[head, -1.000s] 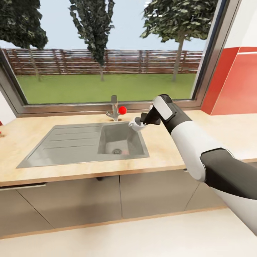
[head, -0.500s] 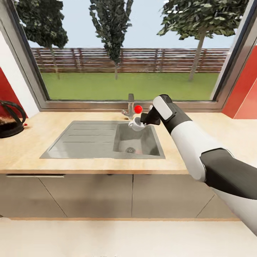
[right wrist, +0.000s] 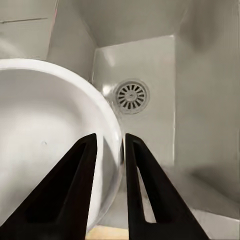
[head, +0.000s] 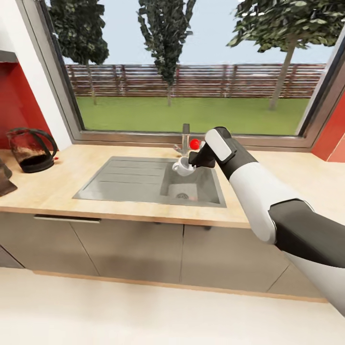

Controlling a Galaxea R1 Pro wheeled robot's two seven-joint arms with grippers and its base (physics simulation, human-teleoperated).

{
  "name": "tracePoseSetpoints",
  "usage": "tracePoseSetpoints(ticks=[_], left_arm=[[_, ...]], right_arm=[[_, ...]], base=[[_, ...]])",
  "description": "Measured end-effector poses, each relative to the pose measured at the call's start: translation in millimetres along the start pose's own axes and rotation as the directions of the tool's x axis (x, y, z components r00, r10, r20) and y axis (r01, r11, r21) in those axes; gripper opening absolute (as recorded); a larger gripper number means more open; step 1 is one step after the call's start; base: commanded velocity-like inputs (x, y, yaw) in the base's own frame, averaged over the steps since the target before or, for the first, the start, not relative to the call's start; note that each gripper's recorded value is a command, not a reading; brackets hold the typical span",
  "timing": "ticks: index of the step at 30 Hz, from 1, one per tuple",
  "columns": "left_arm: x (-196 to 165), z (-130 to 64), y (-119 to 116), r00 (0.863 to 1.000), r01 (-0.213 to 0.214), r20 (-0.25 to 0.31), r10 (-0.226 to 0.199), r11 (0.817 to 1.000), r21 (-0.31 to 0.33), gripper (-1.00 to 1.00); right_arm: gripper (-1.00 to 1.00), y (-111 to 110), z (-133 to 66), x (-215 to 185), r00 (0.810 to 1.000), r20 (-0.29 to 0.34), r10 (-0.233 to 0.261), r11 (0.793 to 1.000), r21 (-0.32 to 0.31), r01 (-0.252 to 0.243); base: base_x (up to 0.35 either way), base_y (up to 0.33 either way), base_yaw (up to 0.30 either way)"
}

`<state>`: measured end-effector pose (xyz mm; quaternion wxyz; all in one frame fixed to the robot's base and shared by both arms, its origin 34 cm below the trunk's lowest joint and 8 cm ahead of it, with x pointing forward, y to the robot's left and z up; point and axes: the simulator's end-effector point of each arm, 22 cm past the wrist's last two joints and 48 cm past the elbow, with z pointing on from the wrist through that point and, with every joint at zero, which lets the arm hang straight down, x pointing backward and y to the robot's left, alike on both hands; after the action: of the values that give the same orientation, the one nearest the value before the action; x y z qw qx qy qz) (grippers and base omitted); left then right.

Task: Set up a coffee station on the kitchen countertop: keep the coffee maker on the countertop, move the bottle of coffee from the kitchen shelf to the counter next to the coffee maker, place a paper coffee filter on top of the coffee maker, put the saucer next to the coffee maker with the coffee cup on the saucer, and place the electric kettle next to the coffee maker.

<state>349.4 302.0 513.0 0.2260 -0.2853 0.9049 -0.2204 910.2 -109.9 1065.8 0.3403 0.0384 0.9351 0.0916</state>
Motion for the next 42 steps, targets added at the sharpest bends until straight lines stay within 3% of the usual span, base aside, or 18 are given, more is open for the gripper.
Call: tracePoseSetpoints(ticks=[42], left_arm=[[-0.5,-0.1,0.4,1.000,0.002,0.002,-0.002,1.000,-0.001,1.00]], right_arm=[[-1.00,0.2,0.6,1.0,1.000,-0.002,0.000,1.000,-0.001,0.000]], base=[[0.000,0.000,0.270]])
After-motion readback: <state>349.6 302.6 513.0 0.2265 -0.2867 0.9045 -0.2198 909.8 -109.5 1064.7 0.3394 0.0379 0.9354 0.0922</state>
